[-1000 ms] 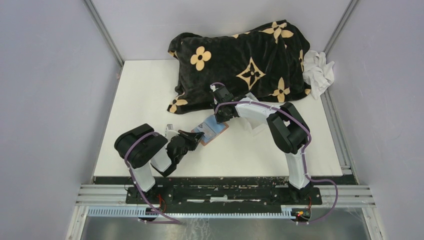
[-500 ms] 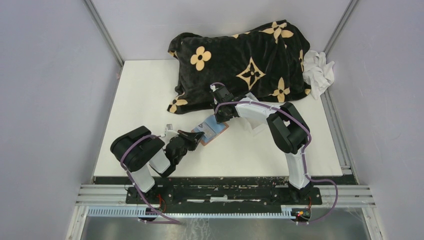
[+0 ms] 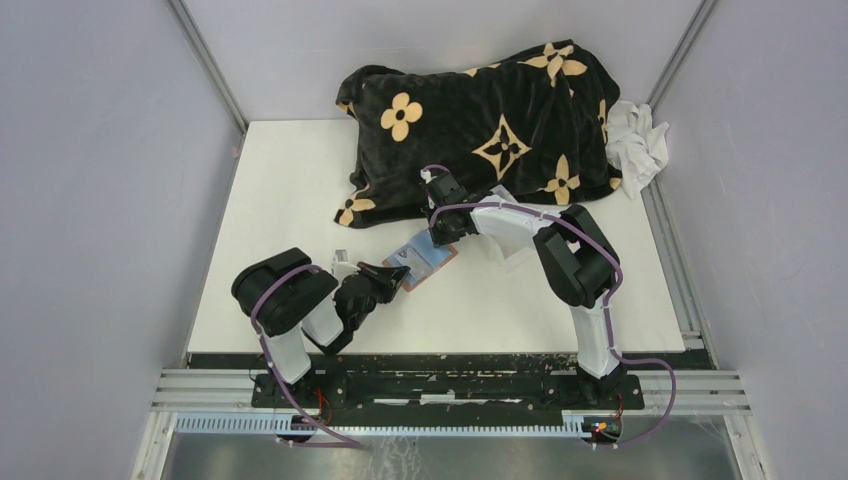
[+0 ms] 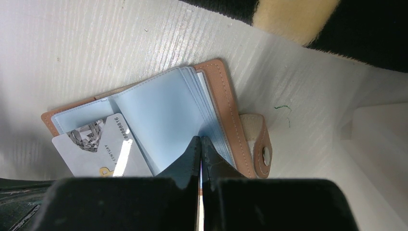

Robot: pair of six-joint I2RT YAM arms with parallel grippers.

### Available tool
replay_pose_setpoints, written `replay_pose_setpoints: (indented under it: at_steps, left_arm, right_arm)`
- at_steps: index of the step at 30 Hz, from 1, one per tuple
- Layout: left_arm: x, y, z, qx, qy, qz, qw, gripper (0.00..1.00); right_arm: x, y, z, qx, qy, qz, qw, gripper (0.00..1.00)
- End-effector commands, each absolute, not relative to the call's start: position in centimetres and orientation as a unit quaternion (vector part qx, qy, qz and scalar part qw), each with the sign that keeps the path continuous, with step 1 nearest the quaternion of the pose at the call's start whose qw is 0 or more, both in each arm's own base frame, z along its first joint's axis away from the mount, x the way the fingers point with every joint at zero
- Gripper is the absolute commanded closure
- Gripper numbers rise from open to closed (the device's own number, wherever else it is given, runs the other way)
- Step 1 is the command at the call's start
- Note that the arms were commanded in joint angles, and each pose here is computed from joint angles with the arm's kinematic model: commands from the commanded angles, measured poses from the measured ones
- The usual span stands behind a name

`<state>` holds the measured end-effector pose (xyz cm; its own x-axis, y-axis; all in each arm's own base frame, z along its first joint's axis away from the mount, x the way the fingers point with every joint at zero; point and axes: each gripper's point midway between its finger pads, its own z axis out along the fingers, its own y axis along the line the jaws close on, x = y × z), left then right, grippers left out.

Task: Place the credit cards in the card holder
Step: Insert the credit card into the card holder.

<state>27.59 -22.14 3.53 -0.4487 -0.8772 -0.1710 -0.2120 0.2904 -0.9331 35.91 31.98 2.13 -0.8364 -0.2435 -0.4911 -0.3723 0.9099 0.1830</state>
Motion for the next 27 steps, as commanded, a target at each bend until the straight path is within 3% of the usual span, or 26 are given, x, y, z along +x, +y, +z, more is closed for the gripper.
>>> replay_pose_setpoints:
  at_steps: [1, 27]
  left_arm:
    - [28.52, -22.49, 5.38, -0.371, 0.694, -0.479, 0.389, 0.97]
    - [28.95, -22.64, 5.4, -0.367, 0.692, -0.476, 0.401, 0.97]
  right_arm:
    - [35.23, 30.6, -0.33, -0.158, 0.958, 0.11, 0.212, 0.99]
    - [35.23, 30.39, -0.32, -0.155, 0.958, 0.111, 0.213, 0.99]
